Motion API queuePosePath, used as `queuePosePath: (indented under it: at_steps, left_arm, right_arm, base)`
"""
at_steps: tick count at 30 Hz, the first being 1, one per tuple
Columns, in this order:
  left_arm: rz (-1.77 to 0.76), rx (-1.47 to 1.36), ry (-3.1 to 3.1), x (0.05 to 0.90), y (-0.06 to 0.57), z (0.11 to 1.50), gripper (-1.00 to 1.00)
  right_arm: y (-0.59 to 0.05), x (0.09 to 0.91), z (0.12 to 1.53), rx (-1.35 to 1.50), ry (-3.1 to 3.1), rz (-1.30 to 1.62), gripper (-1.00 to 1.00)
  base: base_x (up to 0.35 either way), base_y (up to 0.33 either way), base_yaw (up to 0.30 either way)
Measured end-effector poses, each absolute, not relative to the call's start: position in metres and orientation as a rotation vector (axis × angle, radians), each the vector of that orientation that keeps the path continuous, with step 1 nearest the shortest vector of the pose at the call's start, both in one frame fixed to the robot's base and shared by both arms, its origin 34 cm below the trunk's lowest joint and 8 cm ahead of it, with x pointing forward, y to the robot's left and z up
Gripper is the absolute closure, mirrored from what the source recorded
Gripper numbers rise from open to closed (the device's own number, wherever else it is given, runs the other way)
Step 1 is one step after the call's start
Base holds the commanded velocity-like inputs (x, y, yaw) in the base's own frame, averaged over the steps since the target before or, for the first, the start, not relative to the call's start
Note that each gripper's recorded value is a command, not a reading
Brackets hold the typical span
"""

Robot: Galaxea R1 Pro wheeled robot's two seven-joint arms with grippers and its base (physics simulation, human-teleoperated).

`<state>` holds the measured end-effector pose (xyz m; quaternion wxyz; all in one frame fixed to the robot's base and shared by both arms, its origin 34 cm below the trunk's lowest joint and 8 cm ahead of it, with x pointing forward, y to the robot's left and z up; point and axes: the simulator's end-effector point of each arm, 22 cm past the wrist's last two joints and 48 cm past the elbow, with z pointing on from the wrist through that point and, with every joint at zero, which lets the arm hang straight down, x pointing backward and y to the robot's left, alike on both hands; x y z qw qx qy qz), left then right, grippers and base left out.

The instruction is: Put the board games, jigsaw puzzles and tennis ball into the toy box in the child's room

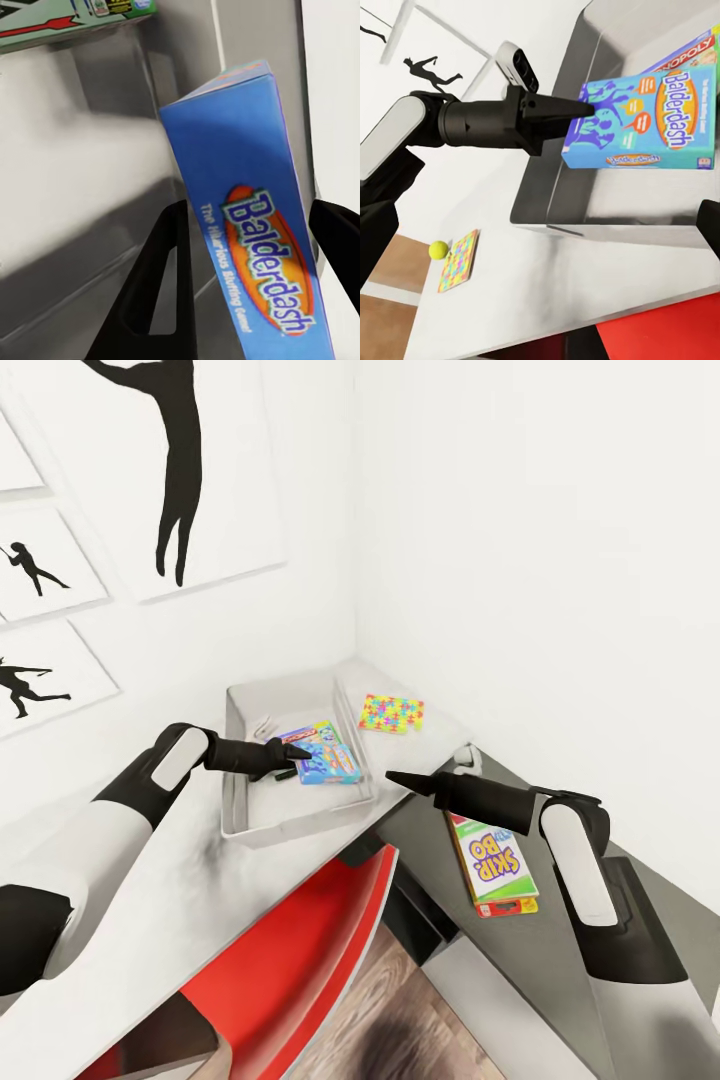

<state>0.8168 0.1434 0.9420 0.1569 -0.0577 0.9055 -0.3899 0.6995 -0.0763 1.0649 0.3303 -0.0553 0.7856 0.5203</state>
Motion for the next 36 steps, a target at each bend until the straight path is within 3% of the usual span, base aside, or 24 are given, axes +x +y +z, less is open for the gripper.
queuePosePath:
  at_steps: [36]
  left_arm:
    - [-1.1, -0.178, 2.602, 0.8138, 0.1515, 0.9357, 1.0]
  right_arm:
    - [-0.0753, 0.699, 1.065, -0.146, 2.054, 1.363, -1.0]
  base:
    - [0.0, 0.0, -0.001]
